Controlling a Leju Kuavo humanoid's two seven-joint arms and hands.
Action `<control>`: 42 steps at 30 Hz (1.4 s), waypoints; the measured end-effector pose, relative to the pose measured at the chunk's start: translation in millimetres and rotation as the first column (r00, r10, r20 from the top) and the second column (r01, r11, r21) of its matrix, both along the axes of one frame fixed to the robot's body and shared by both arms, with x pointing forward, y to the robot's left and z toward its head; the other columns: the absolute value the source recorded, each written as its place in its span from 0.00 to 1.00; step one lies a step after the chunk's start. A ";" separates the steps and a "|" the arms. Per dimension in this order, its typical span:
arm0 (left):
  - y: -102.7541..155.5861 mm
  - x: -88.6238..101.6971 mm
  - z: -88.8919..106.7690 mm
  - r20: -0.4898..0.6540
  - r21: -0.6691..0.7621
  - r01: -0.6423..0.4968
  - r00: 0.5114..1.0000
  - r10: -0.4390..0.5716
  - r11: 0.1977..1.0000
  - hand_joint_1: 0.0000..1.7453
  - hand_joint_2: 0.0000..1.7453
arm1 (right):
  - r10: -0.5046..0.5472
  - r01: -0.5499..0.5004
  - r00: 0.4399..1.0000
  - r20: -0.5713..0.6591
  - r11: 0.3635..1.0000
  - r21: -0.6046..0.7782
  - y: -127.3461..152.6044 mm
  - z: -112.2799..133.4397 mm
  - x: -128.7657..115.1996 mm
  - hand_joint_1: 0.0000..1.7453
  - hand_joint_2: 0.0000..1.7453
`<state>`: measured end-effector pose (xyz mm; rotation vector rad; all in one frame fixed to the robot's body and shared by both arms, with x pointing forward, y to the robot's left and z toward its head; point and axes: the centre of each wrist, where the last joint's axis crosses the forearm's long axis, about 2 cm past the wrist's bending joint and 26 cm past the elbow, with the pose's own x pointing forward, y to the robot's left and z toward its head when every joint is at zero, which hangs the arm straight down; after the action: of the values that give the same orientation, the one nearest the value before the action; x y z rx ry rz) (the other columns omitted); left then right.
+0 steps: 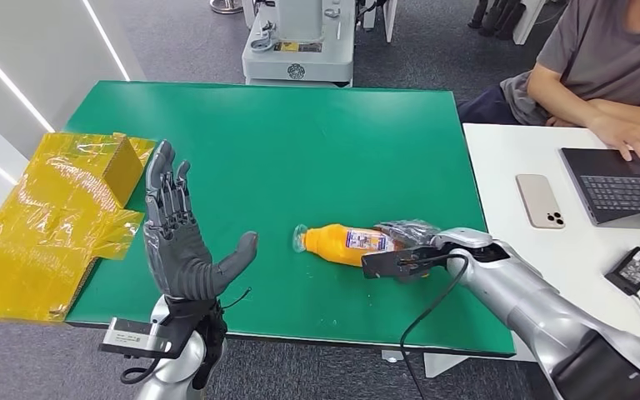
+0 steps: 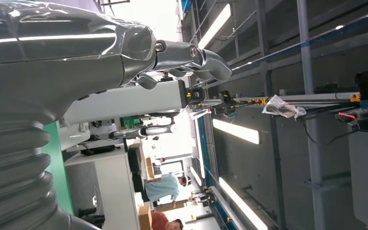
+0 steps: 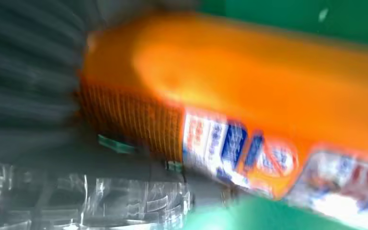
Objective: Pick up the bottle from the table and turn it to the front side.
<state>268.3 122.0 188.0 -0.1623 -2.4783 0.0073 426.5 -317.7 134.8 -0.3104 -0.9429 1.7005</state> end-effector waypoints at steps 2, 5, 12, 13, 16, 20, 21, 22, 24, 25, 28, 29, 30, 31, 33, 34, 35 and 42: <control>0.5 0.0 -0.3 -0.001 0.000 0.000 1.000 0.000 1.000 0.00 1.00 | 0.002 -0.002 1.000 0.025 1.000 0.008 -0.4 -4.0 -2.4 1.00 1.00; 1.2 0.1 -0.8 -0.002 0.000 0.001 1.000 -0.001 1.000 0.00 1.00 | 0.003 -0.003 0.999 0.042 1.000 0.016 -0.4 -9.2 -5.8 1.00 1.00; 1.4 0.2 -1.0 -0.004 -0.001 0.010 1.000 -0.010 1.000 0.00 1.00 | 0.002 -0.003 0.997 0.077 1.000 0.021 -1.0 -17.1 -11.6 1.00 1.00; 1.4 0.2 -1.0 -0.004 -0.002 0.013 1.000 -0.013 1.000 0.00 1.00 | 0.003 -0.005 0.996 0.086 1.000 0.021 -1.1 -18.4 -12.8 1.00 1.00; 1.4 0.2 -1.0 -0.004 -0.002 0.016 1.000 -0.016 1.000 0.00 1.00 | 0.004 -0.006 0.995 0.101 1.000 0.023 -1.0 -21.1 -15.6 1.00 1.00; 1.3 0.2 -1.0 -0.004 -0.003 0.016 1.000 -0.016 1.000 0.00 1.00 | -0.001 -0.002 0.995 0.104 0.999 0.033 -1.1 -22.5 -17.3 1.00 1.00; 1.3 0.2 -1.0 -0.004 -0.003 0.016 1.000 -0.016 1.000 0.00 1.00 | -0.001 -0.002 0.995 0.104 0.999 0.035 -1.1 -22.7 -17.5 1.00 1.00; 1.3 0.2 -1.0 -0.004 -0.003 0.016 1.000 -0.016 1.000 0.00 1.00 | -0.001 -0.003 0.994 0.106 0.999 0.034 -1.2 -22.9 -17.8 1.00 1.00; 1.4 0.2 -1.0 -0.004 -0.003 0.016 1.000 -0.016 1.000 0.00 1.00 | -0.001 -0.003 0.992 0.124 1.000 0.030 -0.8 -23.8 -18.8 1.00 1.00; 1.4 0.2 -1.1 -0.005 -0.003 0.015 1.000 -0.015 1.000 0.00 1.00 | -0.003 -0.001 0.990 0.142 1.000 0.028 -0.2 -24.7 -19.8 1.00 1.00; 1.7 -0.3 -1.8 -0.008 -0.005 0.004 1.000 -0.004 1.000 0.00 1.00 | -0.049 0.040 0.965 0.256 0.998 0.043 6.6 -31.7 -27.3 1.00 1.00; 1.9 -0.8 -2.4 -0.010 -0.006 -0.002 1.000 0.002 1.000 0.00 1.00 | -0.076 0.061 0.948 0.309 0.996 0.058 10.9 -34.2 -30.7 1.00 1.00; 2.1 -1.5 -3.3 -0.014 -0.008 -0.008 1.000 0.008 1.000 0.00 1.00 | -0.103 0.081 0.926 0.362 0.994 0.076 15.8 -35.2 -33.3 1.00 1.00; 2.2 -2.3 -4.3 -0.018 -0.009 -0.014 1.000 0.014 1.000 0.00 1.00 | -0.129 0.095 0.902 0.412 0.990 0.100 21.5 -34.9 -35.3 1.00 1.00; 2.6 -3.6 -5.9 -0.025 -0.011 -0.024 0.999 0.024 1.000 0.00 1.00 | -0.181 0.113 0.845 0.503 0.980 0.162 33.1 -30.1 -37.6 1.00 1.00; 2.7 -3.9 -6.3 -0.027 -0.012 -0.029 0.999 0.029 0.999 0.00 1.00 | -0.207 0.116 0.815 0.541 0.973 0.198 38.7 -25.8 -37.9 1.00 1.00; 2.9 -4.1 -6.5 -0.027 -0.013 -0.033 0.999 0.033 0.999 0.00 1.00 | -0.233 0.116 0.787 0.572 0.966 0.233 43.4 -20.9 -37.7 1.00 1.00; 3.4 -4.2 -6.9 -0.034 -0.024 -0.051 0.998 0.050 0.998 0.00 1.00 | -0.396 0.015 0.567 0.722 0.881 0.472 62.2 11.3 -37.9 1.00 1.00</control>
<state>264.1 125.4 181.1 -0.1090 -2.4493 0.0614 388.6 -255.5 146.1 -0.9236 -1.8347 1.0281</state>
